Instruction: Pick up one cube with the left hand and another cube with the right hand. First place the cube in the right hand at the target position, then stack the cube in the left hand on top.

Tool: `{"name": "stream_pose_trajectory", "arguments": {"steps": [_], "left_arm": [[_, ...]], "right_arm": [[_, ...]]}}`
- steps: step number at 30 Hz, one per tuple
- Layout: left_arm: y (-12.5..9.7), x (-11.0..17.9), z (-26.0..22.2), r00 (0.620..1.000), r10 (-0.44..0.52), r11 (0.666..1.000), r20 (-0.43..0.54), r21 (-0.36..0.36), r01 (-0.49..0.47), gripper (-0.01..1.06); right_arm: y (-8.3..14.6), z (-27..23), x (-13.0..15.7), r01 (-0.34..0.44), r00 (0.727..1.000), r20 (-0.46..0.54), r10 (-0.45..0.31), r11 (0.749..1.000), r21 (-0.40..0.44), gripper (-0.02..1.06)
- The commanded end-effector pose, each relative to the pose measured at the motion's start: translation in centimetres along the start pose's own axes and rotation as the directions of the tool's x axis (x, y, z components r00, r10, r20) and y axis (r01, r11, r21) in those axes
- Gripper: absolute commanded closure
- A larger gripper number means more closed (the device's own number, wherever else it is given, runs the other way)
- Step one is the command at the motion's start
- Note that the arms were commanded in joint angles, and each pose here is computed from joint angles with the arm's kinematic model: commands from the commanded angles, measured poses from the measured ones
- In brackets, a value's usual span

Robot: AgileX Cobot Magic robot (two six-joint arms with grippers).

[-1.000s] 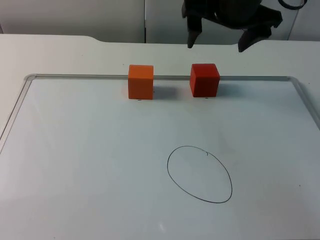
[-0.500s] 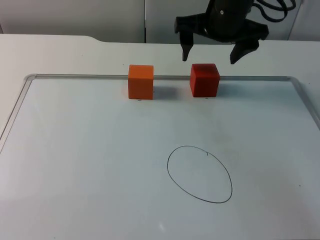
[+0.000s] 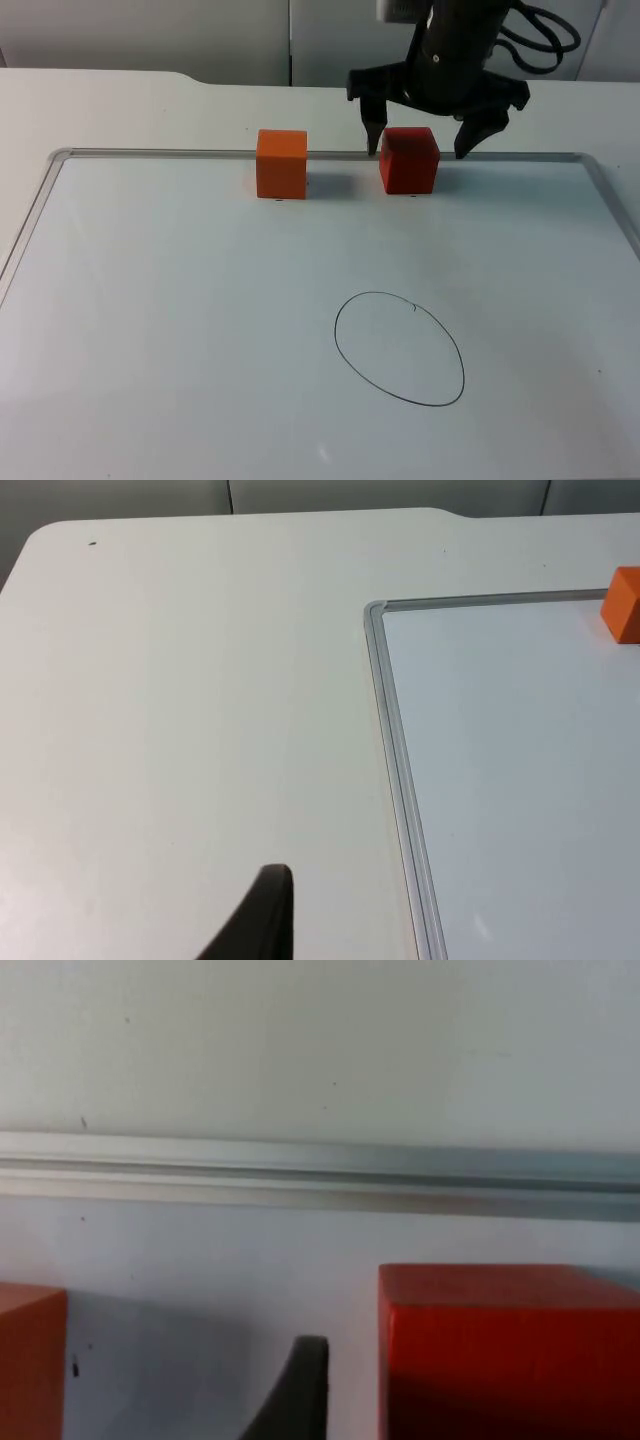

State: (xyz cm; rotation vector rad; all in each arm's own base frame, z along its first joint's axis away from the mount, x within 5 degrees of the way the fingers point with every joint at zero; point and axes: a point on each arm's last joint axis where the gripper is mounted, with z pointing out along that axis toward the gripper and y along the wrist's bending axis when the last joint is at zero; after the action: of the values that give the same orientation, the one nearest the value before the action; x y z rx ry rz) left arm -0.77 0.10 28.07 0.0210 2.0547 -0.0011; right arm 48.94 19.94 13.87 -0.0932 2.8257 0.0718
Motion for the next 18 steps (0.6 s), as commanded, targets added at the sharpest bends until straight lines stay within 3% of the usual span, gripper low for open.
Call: {"name": "stream_pose_trajectory", "arguments": {"steps": [1,3,7,8,12,18], "left_arm": [[0.0,0.1,0.1,1.0,-0.009,1.0,0.006,-0.004,0.009,0.03],[0.0,0.1,0.1,1.0,-0.009,1.0,0.006,-0.004,0.009,0.03],[0.0,0.1,0.1,1.0,-0.009,1.0,0.006,-0.004,0.009,0.03],[0.0,0.1,0.1,1.0,-0.009,1.0,0.006,-0.004,0.009,0.03],[0.0,0.1,0.1,1.0,-0.009,1.0,0.006,-0.004,0.009,0.03],[0.0,0.1,0.1,1.0,-0.009,1.0,0.006,-0.004,0.009,0.03]], "right_arm": [[0.4,-0.4,-0.1,0.003,1.0,0.01,-0.003,1.0,-0.009,0.24],[0.4,-0.4,-0.1,0.003,1.0,0.014,-0.003,1.0,-0.011,0.3],[0.4,-0.4,-0.1,0.005,1.0,0.018,-0.005,1.0,-0.009,0.58],[0.4,-0.4,-0.1,0.005,1.0,0.018,-0.005,1.0,-0.009,0.58],[0.4,-0.4,-0.2,0.005,1.0,0.02,-0.005,1.0,-0.01,1.02],[0.4,-2.4,-0.6,0.032,0.999,0.045,-0.031,0.999,-0.022,1.05]]}}
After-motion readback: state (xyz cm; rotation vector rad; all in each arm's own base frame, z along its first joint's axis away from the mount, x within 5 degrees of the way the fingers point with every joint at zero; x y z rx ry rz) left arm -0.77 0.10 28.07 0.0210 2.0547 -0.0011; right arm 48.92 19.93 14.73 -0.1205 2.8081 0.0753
